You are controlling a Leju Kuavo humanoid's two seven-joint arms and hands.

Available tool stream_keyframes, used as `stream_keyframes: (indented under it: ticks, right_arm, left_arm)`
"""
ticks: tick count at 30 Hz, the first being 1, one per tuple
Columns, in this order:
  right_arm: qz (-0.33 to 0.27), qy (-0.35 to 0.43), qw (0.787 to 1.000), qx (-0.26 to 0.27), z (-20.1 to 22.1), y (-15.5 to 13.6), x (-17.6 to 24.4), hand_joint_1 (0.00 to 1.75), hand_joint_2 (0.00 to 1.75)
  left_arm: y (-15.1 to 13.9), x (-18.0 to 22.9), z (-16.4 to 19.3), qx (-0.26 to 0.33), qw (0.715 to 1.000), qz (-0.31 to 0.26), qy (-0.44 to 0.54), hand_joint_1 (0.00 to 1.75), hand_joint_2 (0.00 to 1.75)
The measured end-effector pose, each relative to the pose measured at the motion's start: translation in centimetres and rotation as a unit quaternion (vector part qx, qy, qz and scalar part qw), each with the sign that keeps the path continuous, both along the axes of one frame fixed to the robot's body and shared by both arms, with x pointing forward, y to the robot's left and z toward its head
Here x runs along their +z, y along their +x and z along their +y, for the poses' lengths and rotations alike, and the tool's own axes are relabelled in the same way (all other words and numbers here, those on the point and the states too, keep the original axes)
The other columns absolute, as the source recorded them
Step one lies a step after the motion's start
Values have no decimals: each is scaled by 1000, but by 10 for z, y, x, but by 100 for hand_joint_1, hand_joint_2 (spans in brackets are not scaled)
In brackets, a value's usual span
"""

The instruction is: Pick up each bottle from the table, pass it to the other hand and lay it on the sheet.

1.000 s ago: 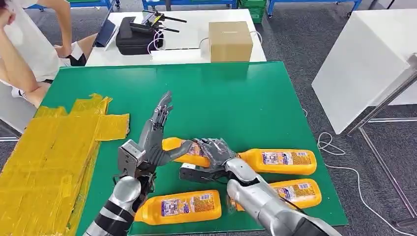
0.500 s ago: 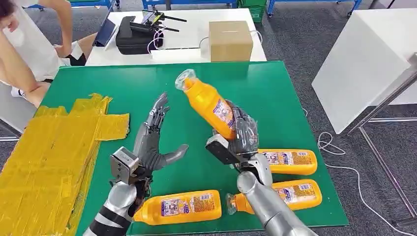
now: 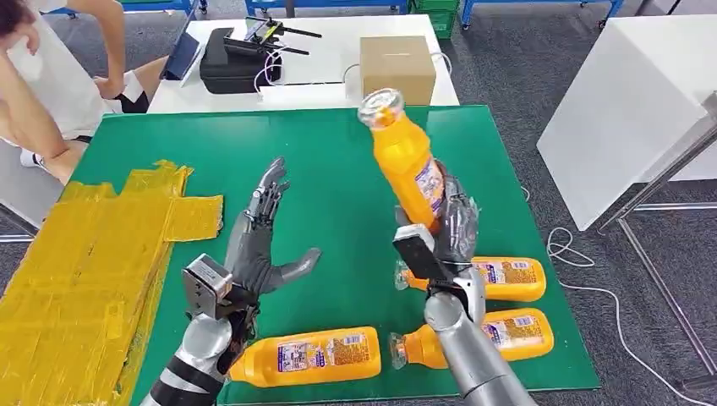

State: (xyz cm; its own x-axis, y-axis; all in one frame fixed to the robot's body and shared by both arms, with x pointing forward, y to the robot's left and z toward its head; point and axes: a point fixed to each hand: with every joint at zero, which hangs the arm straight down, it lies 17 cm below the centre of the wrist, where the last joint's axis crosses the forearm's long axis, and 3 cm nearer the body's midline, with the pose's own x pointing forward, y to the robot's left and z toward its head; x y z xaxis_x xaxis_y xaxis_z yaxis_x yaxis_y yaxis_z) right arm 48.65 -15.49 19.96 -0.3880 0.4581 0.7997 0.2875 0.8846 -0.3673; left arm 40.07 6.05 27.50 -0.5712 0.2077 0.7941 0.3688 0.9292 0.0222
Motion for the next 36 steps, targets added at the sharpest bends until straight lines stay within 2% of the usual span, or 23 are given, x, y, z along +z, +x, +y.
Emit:
stream_keyframes:
  ticks: [3, 7, 11, 18, 19, 20, 25, 36]
  right_arm:
    - [-4, 30, 999, 25, 3, -8, 4, 173, 175]
    - [8, 76, 994, 82, 25, -19, 4, 169, 175]
    - [0, 70, 991, 118, 49, -28, 8, 166, 175]
    - [-3, 58, 986, 156, 80, -40, 8, 166, 175]
    - [-2, 57, 986, 159, 82, -40, 8, 171, 175]
    - [-1, 56, 985, 163, 85, -41, 7, 166, 175]
    - [12, 35, 979, 200, 111, -47, 0, 164, 175]
    - [35, 1, 974, 225, 138, -52, -16, 162, 175]
  left_arm:
    - [-3, -3, -7, -38, 999, 20, -12, 0, 175]
    - [3, -26, -27, -92, 992, 88, 16, 0, 175]
    - [15, -45, -38, -136, 981, 140, 19, 0, 175]
    - [29, -50, -42, -143, 977, 156, 25, 0, 175]
    - [30, -50, -42, -143, 977, 157, 25, 0, 175]
    - [30, -51, -43, -144, 977, 158, 27, 0, 175]
    - [32, -55, -46, -147, 975, 164, 30, 0, 175]
    - [35, -58, -47, -150, 974, 170, 31, 0, 175]
